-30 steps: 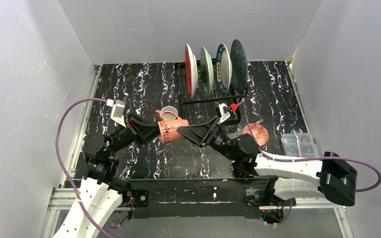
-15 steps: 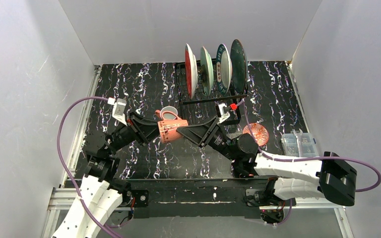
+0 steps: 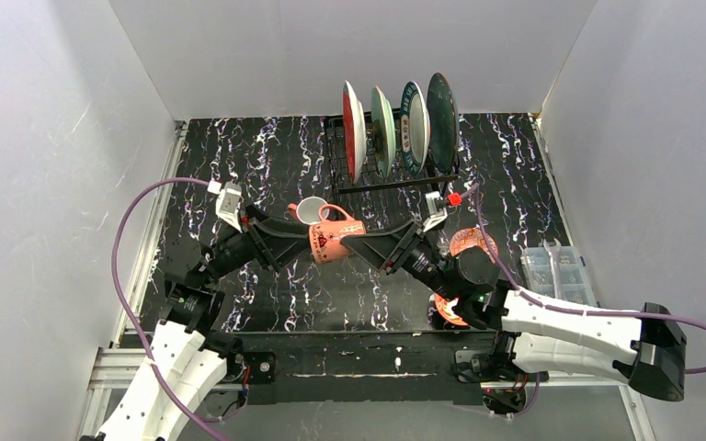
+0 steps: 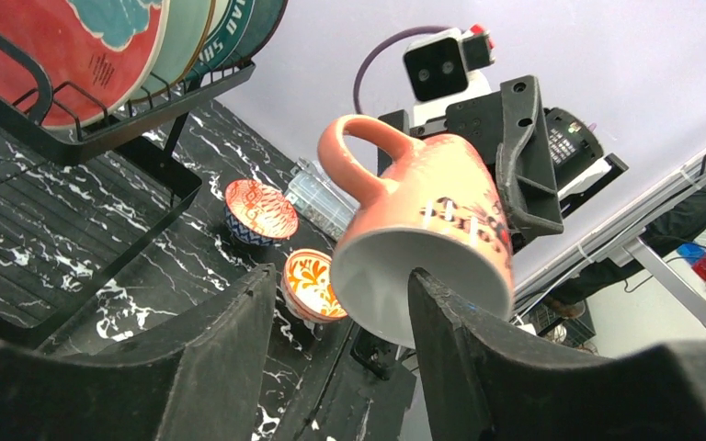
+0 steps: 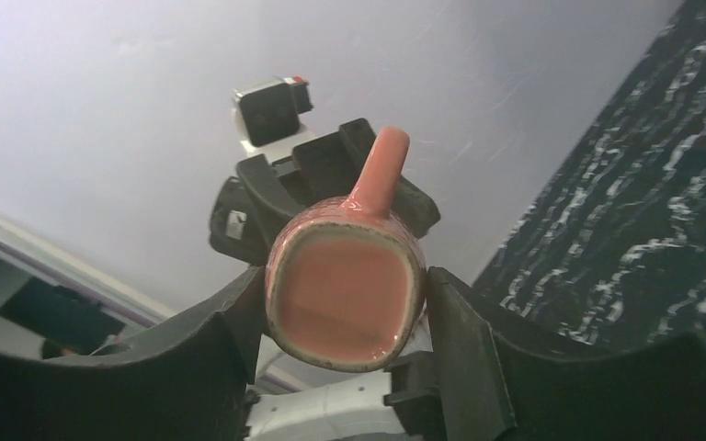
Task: Load the mixed dishes into the dish rack
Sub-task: Turn the cup upside down in the dish rack.
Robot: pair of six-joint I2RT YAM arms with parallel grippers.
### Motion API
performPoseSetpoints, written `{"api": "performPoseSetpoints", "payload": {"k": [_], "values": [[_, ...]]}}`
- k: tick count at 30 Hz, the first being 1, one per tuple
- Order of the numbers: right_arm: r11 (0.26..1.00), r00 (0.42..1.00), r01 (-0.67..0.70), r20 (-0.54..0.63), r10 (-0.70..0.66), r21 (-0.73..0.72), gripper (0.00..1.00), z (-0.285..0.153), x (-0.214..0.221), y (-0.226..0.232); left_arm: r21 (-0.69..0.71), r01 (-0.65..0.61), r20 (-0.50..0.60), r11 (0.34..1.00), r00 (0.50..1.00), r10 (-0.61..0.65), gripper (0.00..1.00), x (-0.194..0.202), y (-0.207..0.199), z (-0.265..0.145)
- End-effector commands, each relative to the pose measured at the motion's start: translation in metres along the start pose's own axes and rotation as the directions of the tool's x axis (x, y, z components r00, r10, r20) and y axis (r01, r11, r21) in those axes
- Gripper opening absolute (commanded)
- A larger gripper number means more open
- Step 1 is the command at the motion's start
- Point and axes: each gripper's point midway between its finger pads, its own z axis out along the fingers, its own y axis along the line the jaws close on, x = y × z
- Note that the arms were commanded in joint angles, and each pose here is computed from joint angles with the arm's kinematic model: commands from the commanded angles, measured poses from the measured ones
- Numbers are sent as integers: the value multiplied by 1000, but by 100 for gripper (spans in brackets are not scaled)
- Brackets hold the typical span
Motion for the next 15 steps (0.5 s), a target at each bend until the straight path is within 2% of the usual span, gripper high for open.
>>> {"api": "performPoseSetpoints", "payload": {"k": [1,7,12,15], "values": [[991,989,131,65,-133,36,25,2,-32,21,-9,-32,-37,999,999,31,56,5,3,-2],[953,965,244,56,-257,180,23,-14,-49,6,-76,-54,-103,996,994,46,63,12,14,-5],[861,924,370,-37,-381,350,22,-26,-60,-17,-219,-95,-190,971,980,53,65,24,38,-16],[804,900,418,-71,-431,422,22,-36,-67,-29,-249,-127,-232,960,970,68,65,30,43,-22]]}}
